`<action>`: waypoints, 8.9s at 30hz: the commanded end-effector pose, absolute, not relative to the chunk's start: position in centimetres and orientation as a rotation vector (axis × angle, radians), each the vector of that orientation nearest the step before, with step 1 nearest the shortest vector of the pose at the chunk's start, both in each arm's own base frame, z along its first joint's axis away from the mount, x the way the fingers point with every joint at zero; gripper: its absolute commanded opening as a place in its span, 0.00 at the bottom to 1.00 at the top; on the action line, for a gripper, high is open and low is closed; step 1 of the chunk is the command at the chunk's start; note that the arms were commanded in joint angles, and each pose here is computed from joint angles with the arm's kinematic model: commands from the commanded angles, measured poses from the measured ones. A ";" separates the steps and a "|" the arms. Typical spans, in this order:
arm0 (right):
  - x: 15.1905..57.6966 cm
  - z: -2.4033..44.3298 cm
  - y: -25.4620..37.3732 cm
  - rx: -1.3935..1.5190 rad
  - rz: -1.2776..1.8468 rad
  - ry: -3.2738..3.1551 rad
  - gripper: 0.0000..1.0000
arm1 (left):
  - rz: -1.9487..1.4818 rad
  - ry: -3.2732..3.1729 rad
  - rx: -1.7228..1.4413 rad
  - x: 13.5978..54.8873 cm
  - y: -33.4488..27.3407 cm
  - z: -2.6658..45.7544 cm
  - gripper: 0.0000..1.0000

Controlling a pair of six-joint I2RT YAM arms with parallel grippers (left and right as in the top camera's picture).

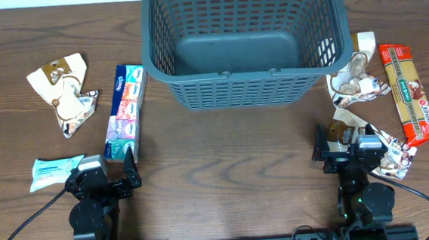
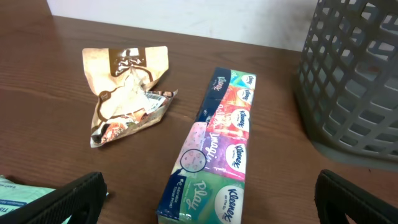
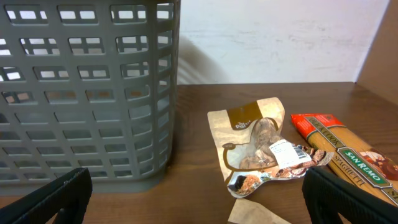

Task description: Pack container

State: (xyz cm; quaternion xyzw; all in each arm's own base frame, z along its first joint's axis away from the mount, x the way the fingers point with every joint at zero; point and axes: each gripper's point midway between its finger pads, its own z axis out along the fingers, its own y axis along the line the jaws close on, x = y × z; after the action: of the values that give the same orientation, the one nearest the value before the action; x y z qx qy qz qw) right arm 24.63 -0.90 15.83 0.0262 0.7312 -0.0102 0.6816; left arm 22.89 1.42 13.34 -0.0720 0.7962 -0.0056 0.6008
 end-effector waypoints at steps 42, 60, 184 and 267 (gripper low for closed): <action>24.6 15.8 -0.6 0.036 -0.023 1.641 0.99 | -0.005 1.871 -0.167 22.8 1.5 12.2 0.99; 21.2 27.3 -4.5 0.148 -0.276 1.513 0.99 | -0.006 1.871 -0.166 22.8 1.5 12.2 0.99; 45.3 0.8 -14.8 0.185 0.071 2.997 0.99 | -0.006 1.871 -0.166 22.8 1.5 12.2 0.99; 36.2 51.2 -3.2 -0.080 0.141 1.712 0.02 | -0.006 1.871 -0.166 22.8 1.5 12.2 0.99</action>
State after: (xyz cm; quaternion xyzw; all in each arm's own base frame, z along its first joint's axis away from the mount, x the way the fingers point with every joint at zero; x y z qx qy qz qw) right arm 34.87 -6.55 51.59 -0.0022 0.7550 -0.0228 0.6553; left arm 22.90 1.36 13.34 -0.0710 0.7961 -0.0069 0.6009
